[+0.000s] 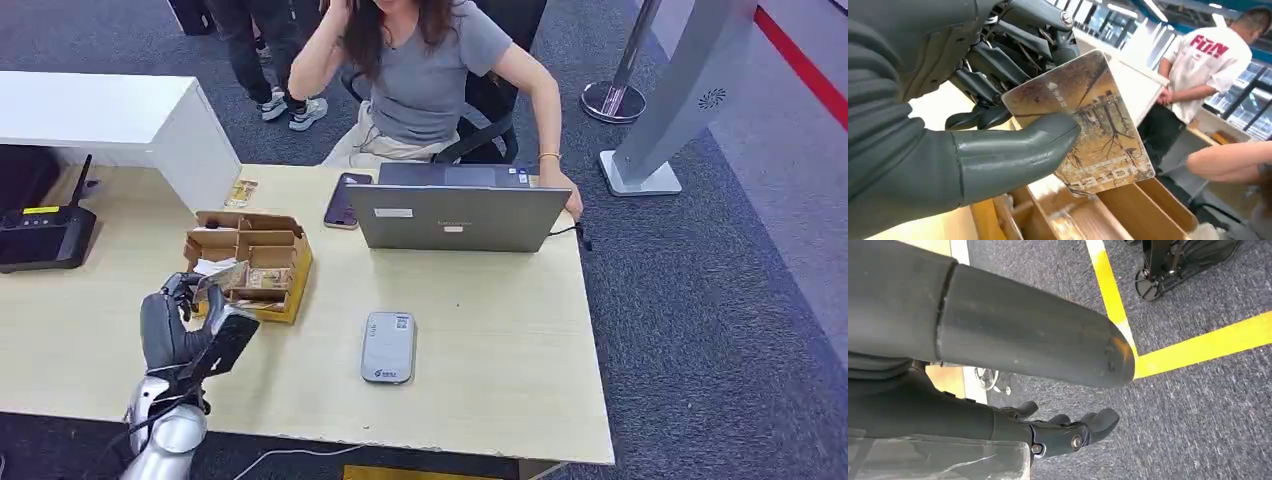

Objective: Pass the card to the sensor for recognition and then transmit it.

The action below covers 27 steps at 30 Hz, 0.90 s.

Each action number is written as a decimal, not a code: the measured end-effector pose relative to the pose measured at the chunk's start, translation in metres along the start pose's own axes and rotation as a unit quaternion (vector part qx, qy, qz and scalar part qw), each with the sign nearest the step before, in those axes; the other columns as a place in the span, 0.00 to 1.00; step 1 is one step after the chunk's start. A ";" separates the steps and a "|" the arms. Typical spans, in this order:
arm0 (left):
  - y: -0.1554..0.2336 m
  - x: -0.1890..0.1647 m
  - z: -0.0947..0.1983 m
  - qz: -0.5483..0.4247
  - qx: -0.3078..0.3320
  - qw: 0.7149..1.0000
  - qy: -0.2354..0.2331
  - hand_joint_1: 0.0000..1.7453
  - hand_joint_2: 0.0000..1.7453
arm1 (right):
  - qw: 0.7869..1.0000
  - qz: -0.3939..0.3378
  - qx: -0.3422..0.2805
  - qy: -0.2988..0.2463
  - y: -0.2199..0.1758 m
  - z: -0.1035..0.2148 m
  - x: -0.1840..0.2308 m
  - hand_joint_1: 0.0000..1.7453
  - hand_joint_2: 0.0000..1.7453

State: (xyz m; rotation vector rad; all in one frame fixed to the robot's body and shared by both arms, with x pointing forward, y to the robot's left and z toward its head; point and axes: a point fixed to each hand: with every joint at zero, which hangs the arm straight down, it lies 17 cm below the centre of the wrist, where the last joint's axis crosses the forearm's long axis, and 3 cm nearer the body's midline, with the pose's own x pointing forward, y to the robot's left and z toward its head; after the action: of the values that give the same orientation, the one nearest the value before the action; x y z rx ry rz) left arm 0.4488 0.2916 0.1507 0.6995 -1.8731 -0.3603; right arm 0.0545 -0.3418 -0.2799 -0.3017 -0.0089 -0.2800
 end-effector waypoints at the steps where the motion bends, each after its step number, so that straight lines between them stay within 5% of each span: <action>1: -0.004 0.000 0.000 0.005 -0.002 1.000 0.002 1.00 1.00 | 1.000 0.000 0.000 0.000 0.000 0.000 0.000 0.00 0.00; 27: -0.087 0.036 0.014 0.116 -0.089 0.989 0.003 1.00 1.00 | 1.000 0.009 0.000 -0.004 -0.005 -0.001 0.003 0.00 0.00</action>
State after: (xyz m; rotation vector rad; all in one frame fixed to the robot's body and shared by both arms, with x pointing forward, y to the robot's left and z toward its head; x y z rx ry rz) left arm 0.4521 0.2002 0.1247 0.3579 -1.8670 -0.3691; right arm 0.0558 -0.3474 -0.2796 -0.3019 -0.0145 -0.2611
